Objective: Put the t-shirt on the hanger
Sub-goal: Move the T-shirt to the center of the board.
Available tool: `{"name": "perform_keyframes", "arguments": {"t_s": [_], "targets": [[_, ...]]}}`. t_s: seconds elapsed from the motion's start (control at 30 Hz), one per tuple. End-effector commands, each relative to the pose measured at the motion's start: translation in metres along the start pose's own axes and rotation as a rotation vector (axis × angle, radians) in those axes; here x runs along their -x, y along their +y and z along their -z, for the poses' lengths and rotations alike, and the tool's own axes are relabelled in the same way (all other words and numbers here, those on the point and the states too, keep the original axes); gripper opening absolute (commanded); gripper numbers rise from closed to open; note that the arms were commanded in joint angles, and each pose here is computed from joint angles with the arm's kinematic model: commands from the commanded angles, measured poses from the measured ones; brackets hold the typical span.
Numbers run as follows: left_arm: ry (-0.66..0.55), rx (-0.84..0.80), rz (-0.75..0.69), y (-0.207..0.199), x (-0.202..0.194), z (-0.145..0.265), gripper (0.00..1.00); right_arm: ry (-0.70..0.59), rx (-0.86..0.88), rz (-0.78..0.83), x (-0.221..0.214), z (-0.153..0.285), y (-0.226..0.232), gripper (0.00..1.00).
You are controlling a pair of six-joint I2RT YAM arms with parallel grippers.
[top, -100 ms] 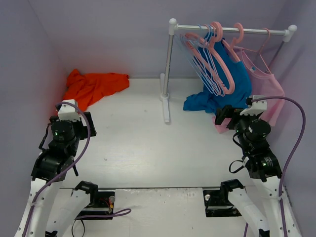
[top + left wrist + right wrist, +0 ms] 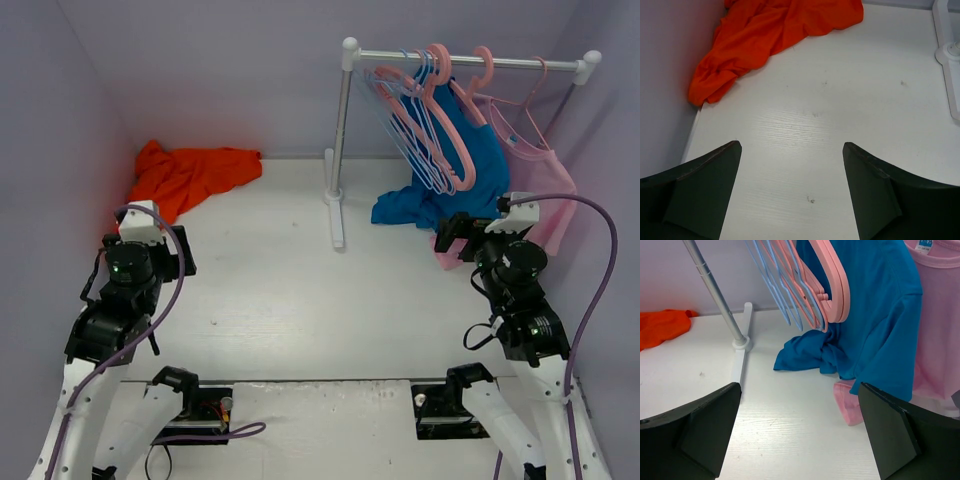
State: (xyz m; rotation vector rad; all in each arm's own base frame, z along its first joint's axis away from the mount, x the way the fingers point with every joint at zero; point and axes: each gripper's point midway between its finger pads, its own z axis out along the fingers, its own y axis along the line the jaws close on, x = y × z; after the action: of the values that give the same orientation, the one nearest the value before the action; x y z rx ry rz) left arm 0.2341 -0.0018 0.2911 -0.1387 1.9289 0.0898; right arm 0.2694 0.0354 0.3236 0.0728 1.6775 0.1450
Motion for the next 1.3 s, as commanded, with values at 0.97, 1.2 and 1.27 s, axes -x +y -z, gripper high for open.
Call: {"name": "perform_keyframes", "arguments": {"t_s": [0.97, 1.2, 1.27], "targets": [[0.315, 0.439, 0.223, 0.079, -0.033, -0.272, 0.78, -0.049, 0.319, 0.011, 0.021, 0.012, 0.059, 1.0], [0.348, 0.507, 0.351, 0.117, -0.047, -0.331, 0.78, 0.013, 0.365, -0.021, 0.006, 0.005, 0.069, 1.0], [0.33, 0.516, 0.402, 0.12, -0.047, -0.344, 0.78, 0.022, 0.364, -0.029, 0.005, 0.003, 0.069, 1.0]]}}
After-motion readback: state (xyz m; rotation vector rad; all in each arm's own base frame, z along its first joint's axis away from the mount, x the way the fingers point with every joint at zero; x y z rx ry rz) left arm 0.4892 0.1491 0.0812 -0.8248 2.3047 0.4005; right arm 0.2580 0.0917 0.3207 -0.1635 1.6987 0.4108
